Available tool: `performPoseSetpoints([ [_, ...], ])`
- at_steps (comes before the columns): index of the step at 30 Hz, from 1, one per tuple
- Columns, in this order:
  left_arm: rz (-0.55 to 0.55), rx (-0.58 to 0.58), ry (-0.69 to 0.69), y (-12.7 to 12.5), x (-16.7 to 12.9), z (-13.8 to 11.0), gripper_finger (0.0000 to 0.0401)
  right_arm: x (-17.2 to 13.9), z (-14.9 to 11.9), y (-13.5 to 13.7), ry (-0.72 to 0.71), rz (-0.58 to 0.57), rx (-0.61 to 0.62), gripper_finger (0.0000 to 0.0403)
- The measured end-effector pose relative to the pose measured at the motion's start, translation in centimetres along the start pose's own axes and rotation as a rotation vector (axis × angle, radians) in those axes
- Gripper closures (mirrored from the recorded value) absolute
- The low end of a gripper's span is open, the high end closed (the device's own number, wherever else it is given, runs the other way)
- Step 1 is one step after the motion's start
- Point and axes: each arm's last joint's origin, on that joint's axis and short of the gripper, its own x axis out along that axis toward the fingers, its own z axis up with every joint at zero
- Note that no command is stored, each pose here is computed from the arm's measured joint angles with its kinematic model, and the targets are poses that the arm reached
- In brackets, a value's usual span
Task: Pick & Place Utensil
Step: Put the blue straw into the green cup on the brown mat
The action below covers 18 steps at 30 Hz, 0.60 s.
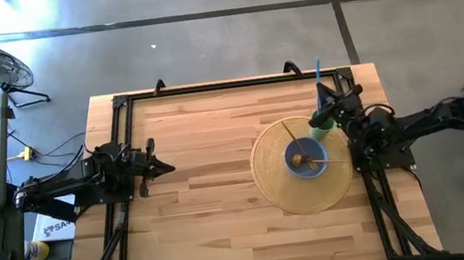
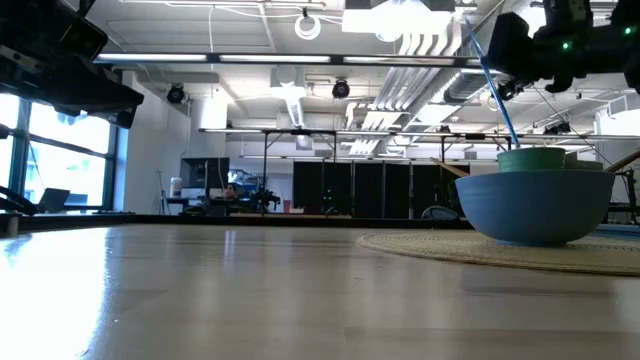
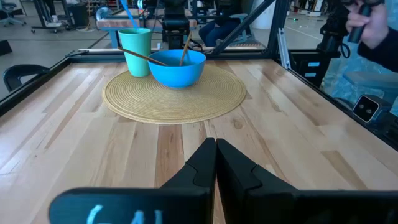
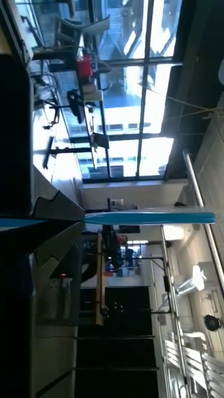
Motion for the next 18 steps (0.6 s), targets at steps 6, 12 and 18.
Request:
performPoseSetpoints([
  [6,0.000,0.000,0.000,0.0,0.0,0.0,0.0391,-0.4,-2.1,-1.1,0.020,-0.012,-0.024,0.0402],
  [12,0.000,0.000,0.000,0.0,0.0,0.0,0.0391,-0.7,-2.6,-1.0,0.070,-0.032,-0.068,0.0391],
  [18,0.000,0.000,0.000,0.0,0.0,0.0,0.0391,-1.4,-2.2,-0.8,0.099,-0.079,-0.092,0.0376],
])
